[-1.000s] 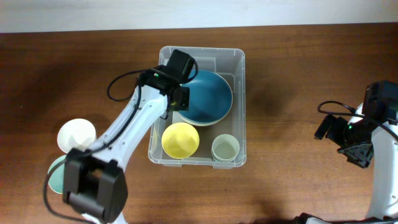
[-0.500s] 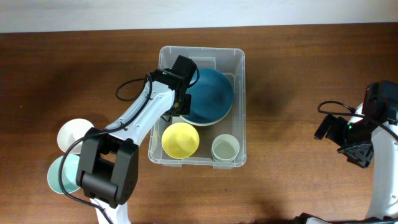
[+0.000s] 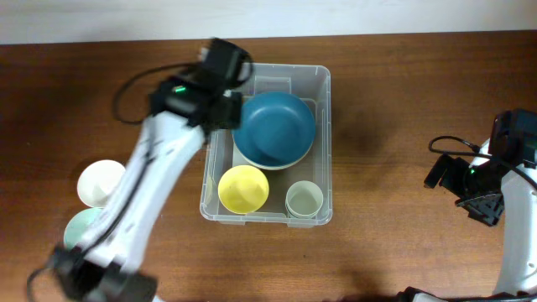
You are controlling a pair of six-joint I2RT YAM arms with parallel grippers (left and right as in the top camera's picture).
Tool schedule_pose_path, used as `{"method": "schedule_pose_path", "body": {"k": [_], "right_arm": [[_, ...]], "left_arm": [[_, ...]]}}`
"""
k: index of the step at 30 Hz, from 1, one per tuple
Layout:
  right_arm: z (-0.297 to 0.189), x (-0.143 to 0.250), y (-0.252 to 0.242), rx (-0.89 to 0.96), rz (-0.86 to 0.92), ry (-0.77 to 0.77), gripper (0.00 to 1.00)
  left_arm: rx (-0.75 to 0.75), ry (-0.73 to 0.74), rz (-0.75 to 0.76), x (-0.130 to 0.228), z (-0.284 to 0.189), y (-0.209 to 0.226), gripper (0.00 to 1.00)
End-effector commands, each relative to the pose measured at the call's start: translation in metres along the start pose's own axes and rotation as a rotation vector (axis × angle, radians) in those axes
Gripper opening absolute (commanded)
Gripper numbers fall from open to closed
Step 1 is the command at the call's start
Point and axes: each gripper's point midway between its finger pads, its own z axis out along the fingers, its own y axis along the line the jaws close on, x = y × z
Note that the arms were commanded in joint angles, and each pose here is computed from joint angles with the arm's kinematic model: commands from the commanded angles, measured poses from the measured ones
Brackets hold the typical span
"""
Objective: Pack container
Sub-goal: 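Move the left gripper to the white bowl and grasp its rim, then stack the white bowl into the yellow bowl, release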
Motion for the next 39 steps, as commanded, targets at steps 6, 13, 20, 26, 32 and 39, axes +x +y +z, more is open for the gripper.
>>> {"method": "schedule_pose_path", "body": {"k": [6,13,20,26,32,39], "right_arm": [[-0.002,0.0,-0.002,0.002,0.003,-0.012,0.99],[-0.002,0.001,-0.002,0.003,0.003,-0.011,0.99],[-0.002,0.001,-0.002,0.003,0.003,-0.011,0.99],[-0.002,0.001,-0.002,0.003,0.003,-0.009,0.99],[-0.002,0.001,-0.003,0.003,0.003,-0.01,0.99],[-0.002,0.001,-0.003,0.003,0.003,-0.01,0.99]], "left_arm": [[-0.239,0.115,-0.348,0.034,-0.009,0.171,0.61],[-0.175,0.247,-0.579,0.098,0.07,0.222,0.61],[-0.182,0.414,-0.595,0.14,0.129,0.223,0.62],[-0.18,0.491,-0.586,0.157,0.169,0.22,0.61],[-0.183,0.51,-0.584,0.164,0.186,0.22,0.48],[-0.183,0.474,-0.586,0.157,0.192,0.223,0.08]]}}
